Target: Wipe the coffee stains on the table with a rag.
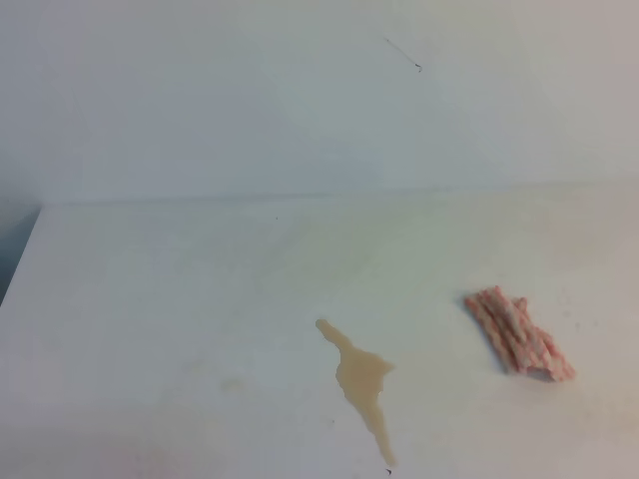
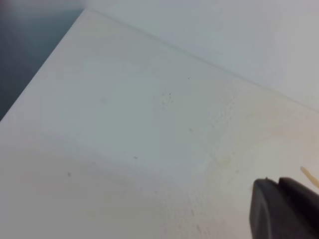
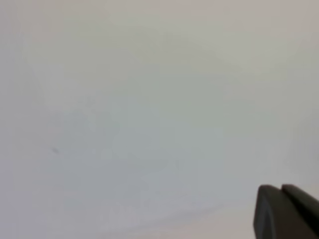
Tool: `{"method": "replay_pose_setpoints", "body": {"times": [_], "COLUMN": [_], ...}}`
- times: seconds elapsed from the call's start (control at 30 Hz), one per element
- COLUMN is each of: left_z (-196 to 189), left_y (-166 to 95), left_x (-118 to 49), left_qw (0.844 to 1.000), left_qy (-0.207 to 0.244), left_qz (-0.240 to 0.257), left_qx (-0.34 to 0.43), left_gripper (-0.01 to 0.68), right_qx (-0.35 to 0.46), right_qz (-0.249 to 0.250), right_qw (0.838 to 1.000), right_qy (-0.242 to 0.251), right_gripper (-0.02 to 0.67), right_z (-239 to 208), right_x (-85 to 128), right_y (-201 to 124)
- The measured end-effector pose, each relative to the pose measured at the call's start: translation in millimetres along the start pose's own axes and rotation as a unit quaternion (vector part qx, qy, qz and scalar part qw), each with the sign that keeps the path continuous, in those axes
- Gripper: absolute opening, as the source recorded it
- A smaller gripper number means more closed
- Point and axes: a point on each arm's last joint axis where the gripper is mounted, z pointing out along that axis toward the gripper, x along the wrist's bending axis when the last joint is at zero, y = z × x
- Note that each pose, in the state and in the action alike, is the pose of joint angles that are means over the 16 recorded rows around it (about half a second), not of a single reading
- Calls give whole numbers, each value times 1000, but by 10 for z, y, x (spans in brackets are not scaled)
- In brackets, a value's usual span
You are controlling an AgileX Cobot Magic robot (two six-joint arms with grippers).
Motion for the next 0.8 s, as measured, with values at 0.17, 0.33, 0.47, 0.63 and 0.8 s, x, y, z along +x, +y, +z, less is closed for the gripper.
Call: {"method": "replay_pose_setpoints", "body": {"times": [0.17, 0.33, 0.47, 0.63, 0.8], "left_z": [0, 0, 0, 0, 0], "left_y": [0, 0, 0, 0, 0], "left_x": [0, 0, 0, 0, 0], "left_qw": [1000, 1000, 1000, 1000, 1000], "left_qy": [0, 0, 0, 0, 0], "left_qz": [0, 0, 0, 0, 0], "left_qx": [0, 0, 0, 0, 0], "left_gripper": [1, 1, 1, 1, 1], "right_qx": [-57, -104, -126, -132, -139], "right_qz": [2, 4, 7, 10, -1], "right_qw": [998, 995, 992, 991, 990], "right_qy": [5, 9, 12, 13, 15], "right_gripper": [-7, -8, -8, -8, -7], "right_z": [-6, -20, -29, -33, -39], "right_x": [9, 16, 20, 27, 46], "right_y": [104, 189, 229, 265, 342]}}
